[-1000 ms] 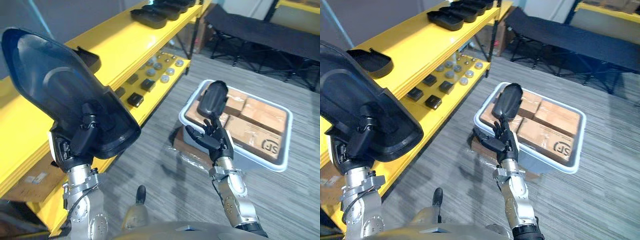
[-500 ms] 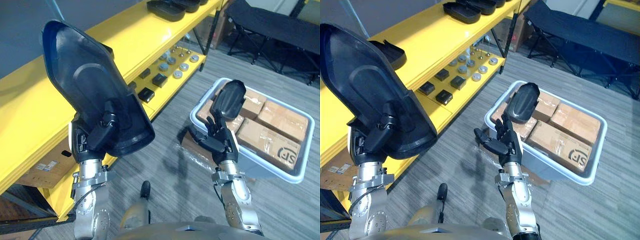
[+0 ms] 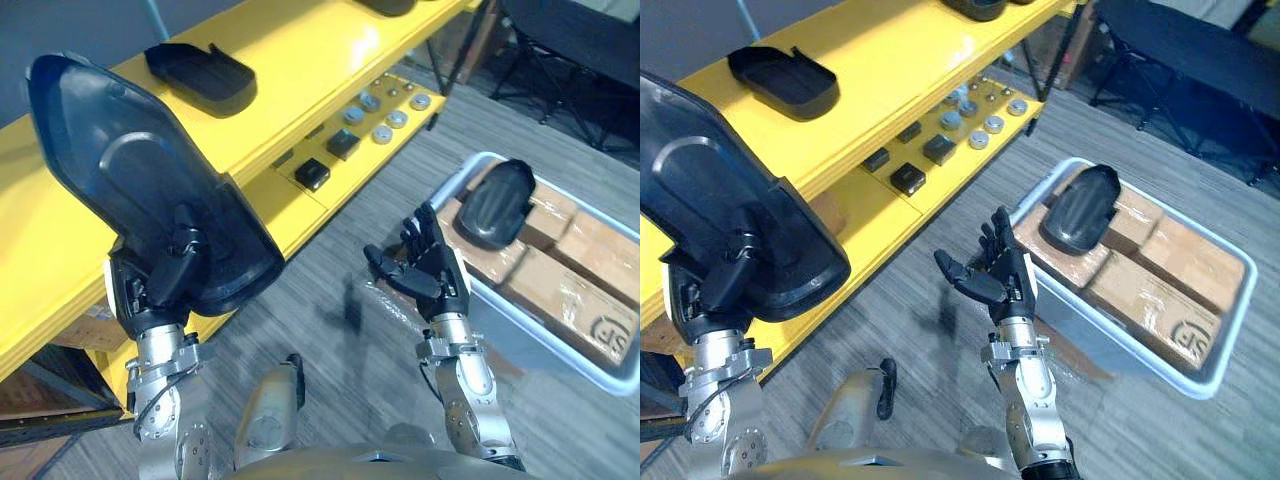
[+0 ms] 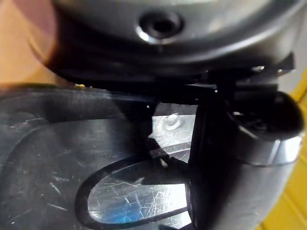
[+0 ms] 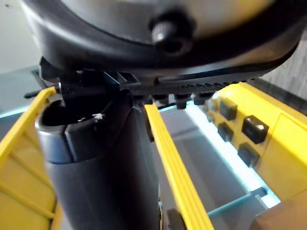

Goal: Walk over and take three plastic housings, then place them on the shelf

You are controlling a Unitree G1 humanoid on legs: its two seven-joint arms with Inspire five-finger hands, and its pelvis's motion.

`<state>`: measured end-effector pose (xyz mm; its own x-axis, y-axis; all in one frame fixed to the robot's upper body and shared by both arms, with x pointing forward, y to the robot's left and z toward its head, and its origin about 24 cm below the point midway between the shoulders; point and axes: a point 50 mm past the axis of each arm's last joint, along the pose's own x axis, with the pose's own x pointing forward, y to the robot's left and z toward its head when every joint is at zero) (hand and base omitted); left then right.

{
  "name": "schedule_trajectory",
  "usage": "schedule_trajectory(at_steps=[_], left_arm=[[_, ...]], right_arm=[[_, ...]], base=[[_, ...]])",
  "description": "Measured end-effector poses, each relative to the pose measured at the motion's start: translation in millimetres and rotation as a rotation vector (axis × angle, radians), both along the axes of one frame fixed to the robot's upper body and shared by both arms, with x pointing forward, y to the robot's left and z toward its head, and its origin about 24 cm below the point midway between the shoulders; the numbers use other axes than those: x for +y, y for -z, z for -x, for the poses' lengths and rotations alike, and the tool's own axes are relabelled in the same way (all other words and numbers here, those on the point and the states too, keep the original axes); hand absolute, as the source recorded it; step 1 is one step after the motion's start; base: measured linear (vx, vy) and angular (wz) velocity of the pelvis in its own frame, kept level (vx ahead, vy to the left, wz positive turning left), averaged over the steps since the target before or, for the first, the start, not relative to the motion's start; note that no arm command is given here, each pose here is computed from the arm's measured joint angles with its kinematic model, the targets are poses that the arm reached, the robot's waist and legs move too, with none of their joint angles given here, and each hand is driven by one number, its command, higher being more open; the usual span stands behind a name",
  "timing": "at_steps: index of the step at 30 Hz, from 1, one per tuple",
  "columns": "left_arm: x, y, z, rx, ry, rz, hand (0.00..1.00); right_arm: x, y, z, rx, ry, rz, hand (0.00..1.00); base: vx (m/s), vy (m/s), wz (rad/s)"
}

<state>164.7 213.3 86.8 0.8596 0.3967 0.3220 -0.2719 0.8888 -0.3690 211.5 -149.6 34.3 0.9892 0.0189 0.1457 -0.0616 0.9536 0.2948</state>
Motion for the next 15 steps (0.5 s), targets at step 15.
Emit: schedule_trajectory(at_steps=[15], left_arm=[[-9,-12,-27,-0.065,0.060,-0.004,0.00]], right_arm=[[-40,-70,-8,-0.336,0.140,0.129,1.00]], base=[[0.30,-0.212,1.09]])
